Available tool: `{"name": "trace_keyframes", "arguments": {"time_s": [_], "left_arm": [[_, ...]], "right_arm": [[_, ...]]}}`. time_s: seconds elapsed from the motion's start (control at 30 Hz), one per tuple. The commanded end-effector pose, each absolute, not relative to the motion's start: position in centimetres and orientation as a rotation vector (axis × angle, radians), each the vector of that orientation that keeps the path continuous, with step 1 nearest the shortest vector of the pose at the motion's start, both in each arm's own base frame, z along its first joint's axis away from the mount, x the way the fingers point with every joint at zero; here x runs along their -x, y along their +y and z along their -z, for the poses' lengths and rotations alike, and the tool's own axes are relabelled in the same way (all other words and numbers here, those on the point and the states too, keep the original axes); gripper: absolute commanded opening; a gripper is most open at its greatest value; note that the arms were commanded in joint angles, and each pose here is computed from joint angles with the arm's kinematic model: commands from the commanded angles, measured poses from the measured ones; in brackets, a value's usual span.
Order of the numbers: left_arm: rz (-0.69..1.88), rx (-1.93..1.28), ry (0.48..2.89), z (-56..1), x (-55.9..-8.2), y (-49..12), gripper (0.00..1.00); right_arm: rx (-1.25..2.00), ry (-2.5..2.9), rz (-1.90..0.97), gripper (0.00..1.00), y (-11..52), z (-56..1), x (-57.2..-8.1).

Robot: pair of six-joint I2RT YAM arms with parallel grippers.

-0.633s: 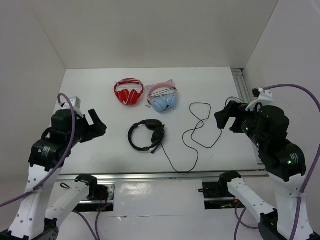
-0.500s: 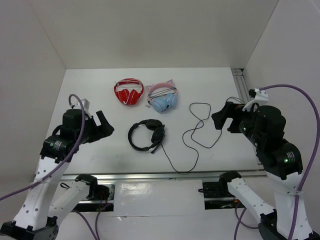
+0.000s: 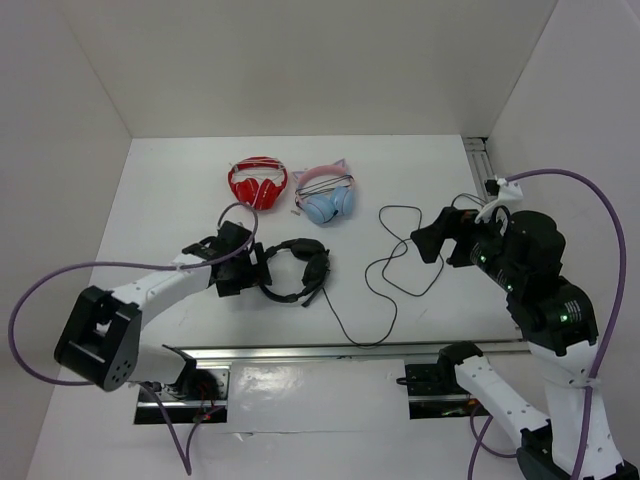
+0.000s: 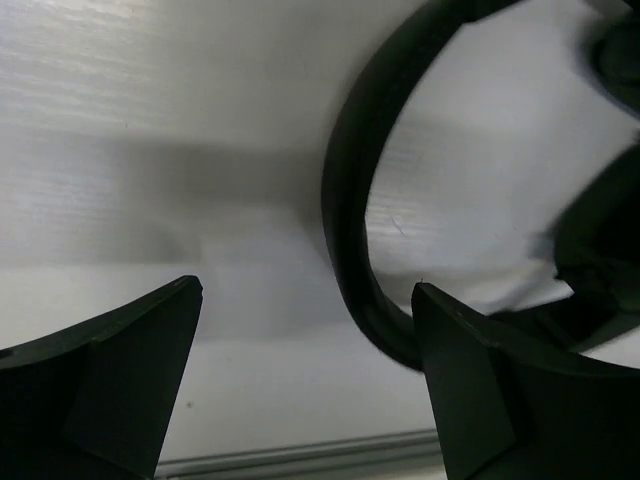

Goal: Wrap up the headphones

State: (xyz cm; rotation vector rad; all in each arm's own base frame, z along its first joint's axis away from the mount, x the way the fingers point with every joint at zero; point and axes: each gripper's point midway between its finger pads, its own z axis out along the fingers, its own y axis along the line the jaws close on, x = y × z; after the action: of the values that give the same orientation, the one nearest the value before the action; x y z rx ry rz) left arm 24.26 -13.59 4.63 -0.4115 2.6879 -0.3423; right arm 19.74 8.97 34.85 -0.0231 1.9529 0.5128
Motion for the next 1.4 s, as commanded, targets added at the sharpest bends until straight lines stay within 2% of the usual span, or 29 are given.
{"name": "trace_keyframes", "arguments": {"time_s": [0.0,0.13,0.17,0.2,0.27,0.3,0.4,0.43,0.47,0.53,0.57,0.77,1.07,1.13,1.23,1.37], "left_arm": [[0.294,0.461,2.620,-3.6,-26.9,-13.9,0.99],[0.186,0.469,2.674,-1.0,-26.4,-13.7,0.93],[0.177,0.449,2.693,-0.6,-26.0,-14.0,0.89],[0.140,0.471,2.691,-0.1,-26.1,-13.6,0.78],[0.096,0.470,2.723,1.1,-25.6,-13.5,0.74],[0.070,0.455,2.711,1.1,-25.6,-13.4,0.60],[0.036,0.452,2.712,0.4,-25.3,-13.5,0.47],[0.034,0.452,2.713,0.3,-25.2,-13.4,0.33],[0.017,0.439,2.716,-0.1,-24.9,-13.4,0.27],[0.007,0.427,2.710,-1.0,-24.7,-13.3,0.05],[0.003,0.429,2.698,-1.7,-24.9,-13.3,0.00],[0.029,0.368,2.626,-7.5,-24.7,-13.3,0.00],[0.244,0.261,2.359,-22.4,-24.6,-13.0,0.00],[0.246,0.230,2.340,-24.3,-24.2,-12.6,0.00],[0.307,0.214,2.226,-30.8,-24.3,-12.4,0.00],[0.346,0.214,2.120,-36.2,-24.6,-12.1,0.00]], "right_arm": [[0.086,1.891,-0.528,1.00,9.4,-36.2,-19.6],[0.093,1.882,-0.537,1.00,9.4,-36.2,-19.1],[0.093,1.882,-0.537,1.00,9.4,-36.2,-19.1],[0.093,1.882,-0.537,1.00,9.4,-36.2,-19.1],[0.094,1.882,-0.537,1.00,9.5,-36.0,-19.3],[0.103,1.871,-0.550,1.00,9.7,-36.2,-19.3],[0.103,1.868,-0.550,1.00,9.8,-36.1,-19.5],[0.103,1.868,-0.550,1.00,9.8,-36.1,-19.5],[0.103,1.877,-0.549,1.00,9.8,-35.8,-19.6],[0.103,1.868,-0.550,1.00,9.8,-36.0,-19.7],[0.103,1.877,-0.549,1.00,9.8,-35.6,-19.7],[0.109,1.861,-0.574,1.00,10.3,-35.7,-20.1],[0.139,1.795,-0.642,1.00,11.5,-34.9,-20.8],[0.200,1.695,-0.701,1.00,12.5,-36.3,-20.2],[0.295,1.573,-0.779,1.00,13.9,-37.0,-19.5],[0.357,1.507,-0.878,1.00,15.7,-36.0,-19.8]]}}
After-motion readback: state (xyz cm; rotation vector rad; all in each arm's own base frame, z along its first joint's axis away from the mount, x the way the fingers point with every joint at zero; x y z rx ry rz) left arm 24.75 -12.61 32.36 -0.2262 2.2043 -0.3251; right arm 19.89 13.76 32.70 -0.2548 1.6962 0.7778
